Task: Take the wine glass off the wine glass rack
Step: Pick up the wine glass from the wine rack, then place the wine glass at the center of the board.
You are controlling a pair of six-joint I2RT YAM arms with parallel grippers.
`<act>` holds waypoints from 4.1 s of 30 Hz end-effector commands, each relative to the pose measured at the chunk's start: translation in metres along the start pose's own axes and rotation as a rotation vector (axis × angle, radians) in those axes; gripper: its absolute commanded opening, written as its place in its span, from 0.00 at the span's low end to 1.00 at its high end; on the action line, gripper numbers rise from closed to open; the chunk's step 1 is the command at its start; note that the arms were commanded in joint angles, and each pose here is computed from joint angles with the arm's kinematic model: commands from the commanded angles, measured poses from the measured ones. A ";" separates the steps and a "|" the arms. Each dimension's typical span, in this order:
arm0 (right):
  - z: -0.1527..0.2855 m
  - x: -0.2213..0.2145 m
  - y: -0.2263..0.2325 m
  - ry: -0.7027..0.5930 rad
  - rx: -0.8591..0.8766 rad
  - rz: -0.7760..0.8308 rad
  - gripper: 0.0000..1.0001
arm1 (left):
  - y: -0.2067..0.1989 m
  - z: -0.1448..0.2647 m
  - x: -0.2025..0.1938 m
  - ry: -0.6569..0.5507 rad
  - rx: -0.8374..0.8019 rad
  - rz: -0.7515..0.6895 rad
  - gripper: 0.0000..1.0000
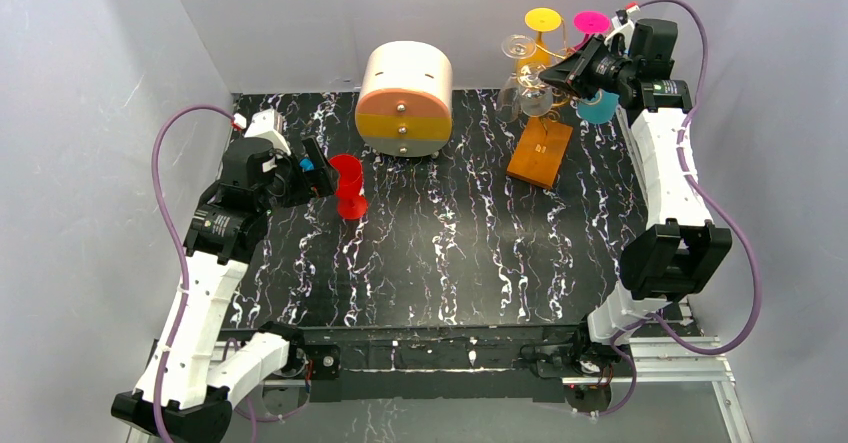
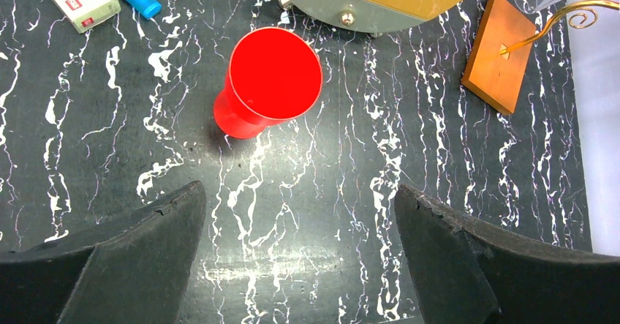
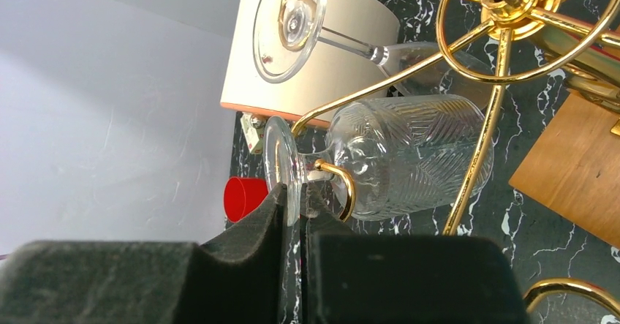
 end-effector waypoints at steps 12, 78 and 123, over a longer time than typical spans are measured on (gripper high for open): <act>0.003 0.016 0.013 -0.096 0.066 -0.114 0.01 | -0.002 0.008 0.010 -0.035 -0.005 -0.001 0.98; 0.058 0.009 0.026 -0.242 0.167 -0.190 0.01 | -0.010 0.004 0.011 -0.019 -0.052 0.012 0.98; 0.085 -0.155 0.075 0.290 0.435 0.112 0.01 | -0.196 -0.016 -0.022 0.171 -0.885 0.132 0.90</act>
Point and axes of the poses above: each gripper's point midway between its finger pads, its own z axis back along the fingers, its own y axis along the line the jaws close on, x = y × z, the point moved 5 cm from there along z, back along the fingers
